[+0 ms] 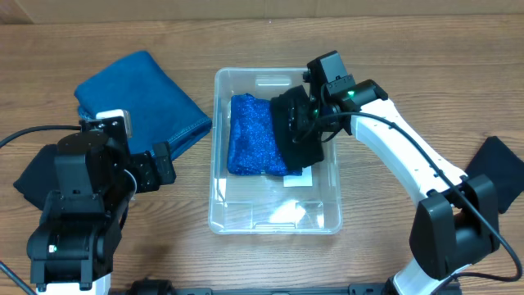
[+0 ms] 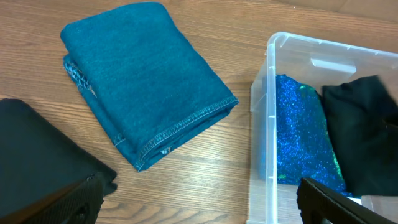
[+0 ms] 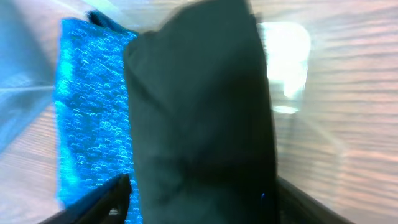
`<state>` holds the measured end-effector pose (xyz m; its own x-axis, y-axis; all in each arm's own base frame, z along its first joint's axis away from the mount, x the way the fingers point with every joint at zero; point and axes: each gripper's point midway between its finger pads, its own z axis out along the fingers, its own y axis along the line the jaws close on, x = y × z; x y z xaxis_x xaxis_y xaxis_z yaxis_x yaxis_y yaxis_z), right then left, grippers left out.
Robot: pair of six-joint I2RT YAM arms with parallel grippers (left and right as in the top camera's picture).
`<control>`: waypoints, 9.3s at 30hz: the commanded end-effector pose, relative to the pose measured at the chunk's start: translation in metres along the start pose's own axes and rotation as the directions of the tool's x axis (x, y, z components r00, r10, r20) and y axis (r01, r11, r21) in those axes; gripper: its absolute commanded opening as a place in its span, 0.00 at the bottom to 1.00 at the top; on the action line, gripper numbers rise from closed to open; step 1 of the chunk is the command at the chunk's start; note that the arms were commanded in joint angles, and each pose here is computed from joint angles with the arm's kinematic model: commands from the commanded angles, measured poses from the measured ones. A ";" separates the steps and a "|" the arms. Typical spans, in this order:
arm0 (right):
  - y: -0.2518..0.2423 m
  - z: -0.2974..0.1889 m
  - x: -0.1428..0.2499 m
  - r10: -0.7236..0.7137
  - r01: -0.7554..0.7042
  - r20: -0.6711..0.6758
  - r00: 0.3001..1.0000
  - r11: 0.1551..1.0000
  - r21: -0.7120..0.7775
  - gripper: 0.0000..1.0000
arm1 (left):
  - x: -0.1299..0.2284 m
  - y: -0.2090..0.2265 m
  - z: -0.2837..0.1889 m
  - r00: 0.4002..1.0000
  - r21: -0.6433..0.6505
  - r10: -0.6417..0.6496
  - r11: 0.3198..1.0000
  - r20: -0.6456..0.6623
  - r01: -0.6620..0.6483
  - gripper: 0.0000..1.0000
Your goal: Pack container
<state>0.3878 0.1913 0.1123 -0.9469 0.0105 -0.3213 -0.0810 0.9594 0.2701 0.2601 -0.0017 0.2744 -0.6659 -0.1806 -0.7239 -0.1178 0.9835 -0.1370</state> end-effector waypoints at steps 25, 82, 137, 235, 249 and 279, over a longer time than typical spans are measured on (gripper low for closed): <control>-0.432 -0.188 0.116 0.880 -0.971 0.412 0.237 0.231 0.064 1.00 | -0.007 0.002 -0.006 1.000 -0.009 0.002 1.000 0.025 -0.002 1.00; 0.064 -0.114 0.098 -0.861 0.834 -0.038 0.507 0.501 -0.232 0.04 | 0.001 0.003 -0.006 1.000 -0.015 0.002 1.000 -0.007 -0.002 1.00; -0.017 -0.225 -0.022 -0.380 0.386 0.228 0.896 0.922 0.019 1.00 | 0.161 0.292 0.099 0.382 -0.382 -0.911 0.411 -0.154 0.828 1.00; -0.149 -0.253 -0.029 0.172 -0.247 0.302 0.938 0.941 0.230 1.00 | 0.031 -0.207 0.078 0.518 0.545 0.840 0.513 -0.160 -0.663 1.00; -0.150 -0.251 -0.027 0.174 -0.247 0.297 0.939 0.941 0.231 1.00 | 0.191 -0.225 0.116 0.486 0.493 0.511 0.852 -0.709 -0.177 0.04; -0.150 -0.251 -0.027 0.174 -0.247 0.295 0.939 0.941 0.232 1.00 | -0.013 0.120 0.124 0.732 -0.232 -0.602 0.799 -0.320 0.555 1.00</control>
<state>0.3488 -0.0240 0.3031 -0.8214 0.2590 -0.5082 0.2331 0.9656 0.1154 0.3527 0.1020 0.2295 -0.6835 -0.6123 -0.3974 -0.5863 0.7848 -0.2009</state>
